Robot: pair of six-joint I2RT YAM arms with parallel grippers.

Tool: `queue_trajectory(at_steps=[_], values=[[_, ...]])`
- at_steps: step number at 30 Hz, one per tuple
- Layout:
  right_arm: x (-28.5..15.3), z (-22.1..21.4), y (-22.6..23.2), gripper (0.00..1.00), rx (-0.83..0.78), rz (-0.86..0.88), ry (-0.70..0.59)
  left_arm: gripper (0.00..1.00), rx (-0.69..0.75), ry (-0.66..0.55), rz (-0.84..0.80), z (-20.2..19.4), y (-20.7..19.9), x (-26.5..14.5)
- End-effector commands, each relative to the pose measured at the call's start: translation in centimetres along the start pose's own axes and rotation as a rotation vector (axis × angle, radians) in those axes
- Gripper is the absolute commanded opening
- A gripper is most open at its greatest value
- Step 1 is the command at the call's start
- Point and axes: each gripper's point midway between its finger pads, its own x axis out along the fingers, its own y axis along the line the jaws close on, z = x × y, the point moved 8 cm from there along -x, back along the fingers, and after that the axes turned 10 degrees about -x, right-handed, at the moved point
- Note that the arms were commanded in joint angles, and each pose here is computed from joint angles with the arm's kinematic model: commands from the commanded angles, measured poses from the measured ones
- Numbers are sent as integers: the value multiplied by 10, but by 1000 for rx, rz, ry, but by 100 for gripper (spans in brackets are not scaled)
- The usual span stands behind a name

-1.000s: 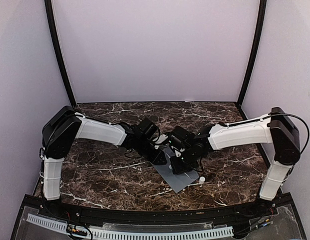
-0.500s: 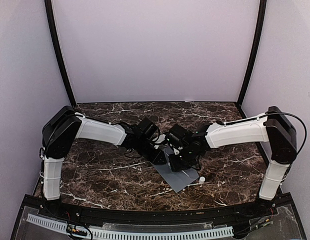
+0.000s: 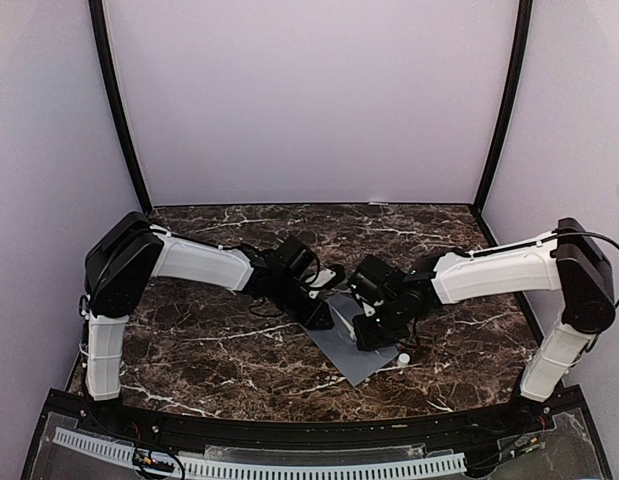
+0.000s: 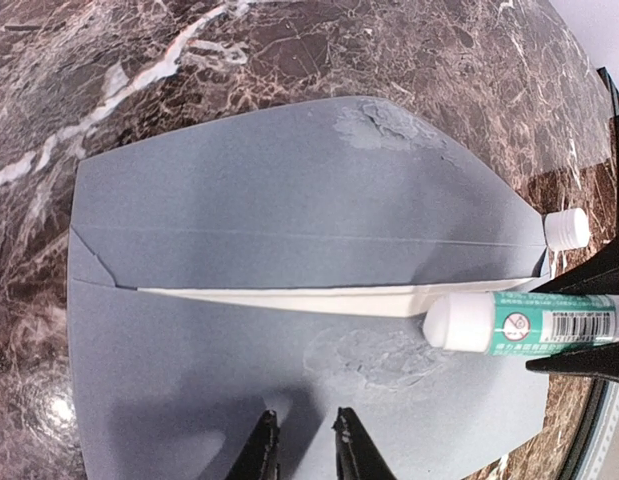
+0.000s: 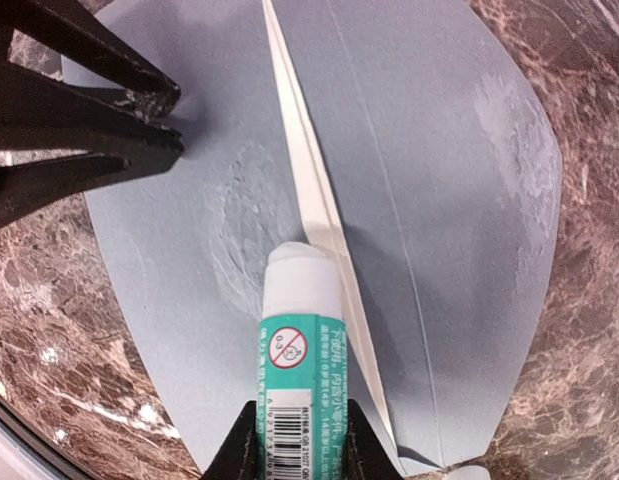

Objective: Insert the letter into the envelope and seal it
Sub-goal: Paint the envelope at the center of the board.

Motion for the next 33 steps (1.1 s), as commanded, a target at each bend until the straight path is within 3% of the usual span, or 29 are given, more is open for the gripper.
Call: queue_trajectory(at_steps=[1,26,33], values=[[-7,-21,-1,0,14,19,68,19,-27,103,38,-21,9,12],[16,15,9,0,-25,1,46,19,-31,109,20,-21,8,12],[23,29,2,0,-18,-91,-4,19,-34,113,14,-21,7,13]])
